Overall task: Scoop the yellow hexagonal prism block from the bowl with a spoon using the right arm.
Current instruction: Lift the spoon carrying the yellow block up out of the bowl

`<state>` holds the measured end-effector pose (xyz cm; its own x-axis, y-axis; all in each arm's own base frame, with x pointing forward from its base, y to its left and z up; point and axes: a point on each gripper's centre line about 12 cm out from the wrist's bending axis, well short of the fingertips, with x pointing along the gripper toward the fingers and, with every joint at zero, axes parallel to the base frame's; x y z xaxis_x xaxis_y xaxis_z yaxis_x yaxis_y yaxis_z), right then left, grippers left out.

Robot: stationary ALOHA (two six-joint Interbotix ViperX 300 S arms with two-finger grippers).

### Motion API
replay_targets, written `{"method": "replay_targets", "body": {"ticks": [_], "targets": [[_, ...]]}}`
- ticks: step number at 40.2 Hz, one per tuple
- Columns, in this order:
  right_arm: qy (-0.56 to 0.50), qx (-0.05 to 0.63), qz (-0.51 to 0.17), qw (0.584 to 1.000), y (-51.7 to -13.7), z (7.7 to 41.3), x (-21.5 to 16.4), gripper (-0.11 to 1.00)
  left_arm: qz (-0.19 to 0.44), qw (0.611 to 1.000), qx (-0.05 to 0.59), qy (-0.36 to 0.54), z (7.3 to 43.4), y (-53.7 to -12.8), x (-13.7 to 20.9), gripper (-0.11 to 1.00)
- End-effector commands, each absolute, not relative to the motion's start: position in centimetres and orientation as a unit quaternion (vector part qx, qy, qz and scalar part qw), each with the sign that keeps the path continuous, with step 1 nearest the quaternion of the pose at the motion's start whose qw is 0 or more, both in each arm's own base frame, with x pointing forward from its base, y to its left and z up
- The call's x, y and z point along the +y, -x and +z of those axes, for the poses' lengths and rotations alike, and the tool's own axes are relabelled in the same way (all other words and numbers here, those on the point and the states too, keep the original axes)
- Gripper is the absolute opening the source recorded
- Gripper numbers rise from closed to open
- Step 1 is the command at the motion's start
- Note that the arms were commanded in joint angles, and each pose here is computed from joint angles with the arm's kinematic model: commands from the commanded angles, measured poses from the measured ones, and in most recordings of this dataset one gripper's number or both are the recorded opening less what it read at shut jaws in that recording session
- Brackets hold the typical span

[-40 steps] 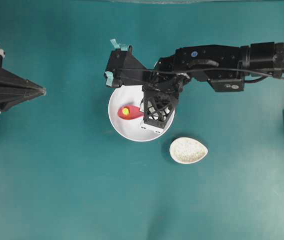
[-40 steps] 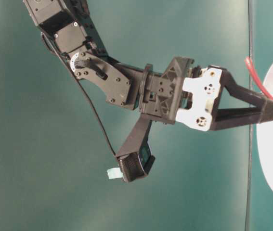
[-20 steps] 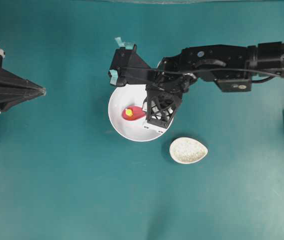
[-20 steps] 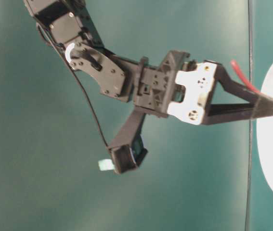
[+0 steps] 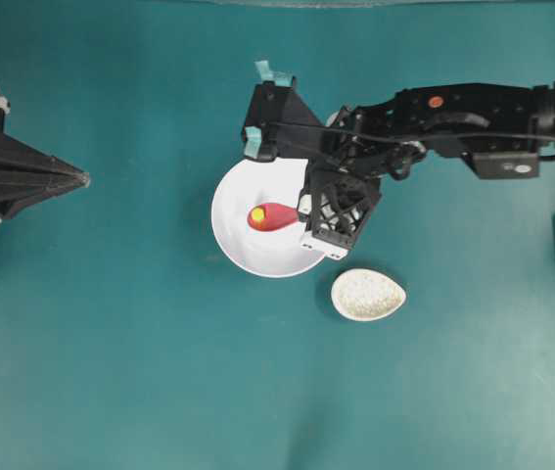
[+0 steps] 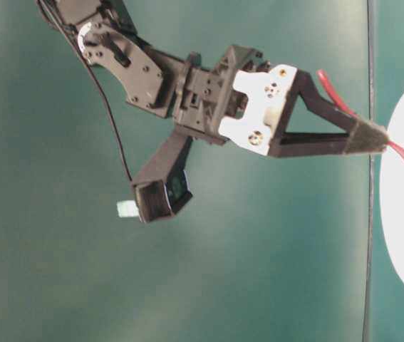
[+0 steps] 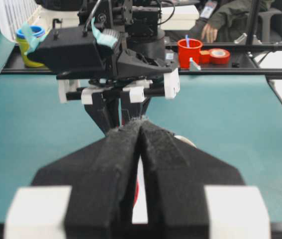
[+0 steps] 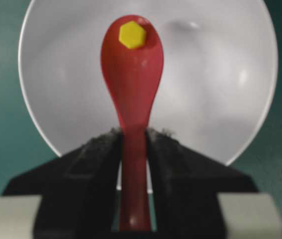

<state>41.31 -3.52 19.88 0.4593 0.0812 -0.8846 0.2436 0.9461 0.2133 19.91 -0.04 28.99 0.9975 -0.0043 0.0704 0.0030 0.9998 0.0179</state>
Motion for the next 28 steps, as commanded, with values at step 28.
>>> {"method": "replay_targets", "body": {"ticks": [28], "targets": [[-0.149,0.418,-0.048,0.895,-39.3,26.0,-3.5,0.24,-0.002,0.999,-0.048,-0.007,29.8,-20.1,-0.1,0.00]]}}
